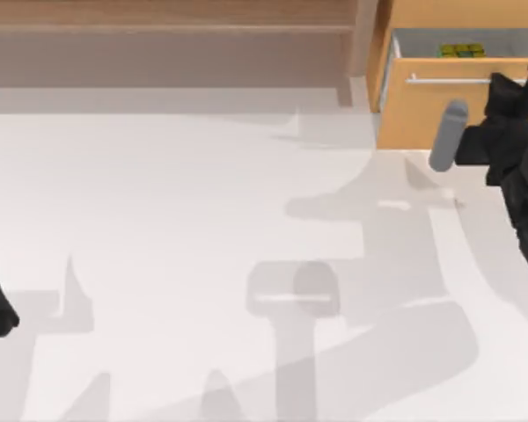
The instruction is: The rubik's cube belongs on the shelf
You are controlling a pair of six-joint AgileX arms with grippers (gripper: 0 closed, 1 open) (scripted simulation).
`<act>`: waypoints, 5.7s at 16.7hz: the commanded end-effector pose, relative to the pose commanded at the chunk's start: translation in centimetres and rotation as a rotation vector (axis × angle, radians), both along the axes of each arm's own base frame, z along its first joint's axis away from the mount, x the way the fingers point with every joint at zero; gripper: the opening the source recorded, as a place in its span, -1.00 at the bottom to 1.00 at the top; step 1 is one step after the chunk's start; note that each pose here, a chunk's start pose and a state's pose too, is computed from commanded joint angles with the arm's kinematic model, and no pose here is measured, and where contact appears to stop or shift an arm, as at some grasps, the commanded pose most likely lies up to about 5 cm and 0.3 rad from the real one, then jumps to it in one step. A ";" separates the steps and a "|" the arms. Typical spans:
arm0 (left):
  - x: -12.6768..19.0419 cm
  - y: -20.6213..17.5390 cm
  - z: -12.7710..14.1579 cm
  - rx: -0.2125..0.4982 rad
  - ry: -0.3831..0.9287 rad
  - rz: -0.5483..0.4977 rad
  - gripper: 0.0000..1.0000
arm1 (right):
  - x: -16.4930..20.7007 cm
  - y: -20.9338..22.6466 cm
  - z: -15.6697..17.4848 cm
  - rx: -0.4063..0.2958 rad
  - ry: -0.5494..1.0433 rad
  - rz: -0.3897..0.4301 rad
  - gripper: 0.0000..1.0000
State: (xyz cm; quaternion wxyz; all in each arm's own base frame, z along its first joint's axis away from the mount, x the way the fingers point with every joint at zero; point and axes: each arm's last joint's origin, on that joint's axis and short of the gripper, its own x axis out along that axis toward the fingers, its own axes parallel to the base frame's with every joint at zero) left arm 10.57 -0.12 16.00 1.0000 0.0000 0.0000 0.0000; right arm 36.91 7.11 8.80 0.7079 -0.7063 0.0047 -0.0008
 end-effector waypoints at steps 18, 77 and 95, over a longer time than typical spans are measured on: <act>0.0 0.0 0.0 0.000 0.000 0.000 1.00 | -6.4 0.0 -0.1 -0.001 0.001 -0.004 -1.00; 0.0 0.0 0.0 0.000 0.000 0.000 1.00 | -7.3 19.6 6.5 0.587 0.452 0.383 1.00; 0.0 0.0 0.0 0.000 0.000 0.000 1.00 | 9.7 2.0 15.8 1.167 1.120 -0.963 1.00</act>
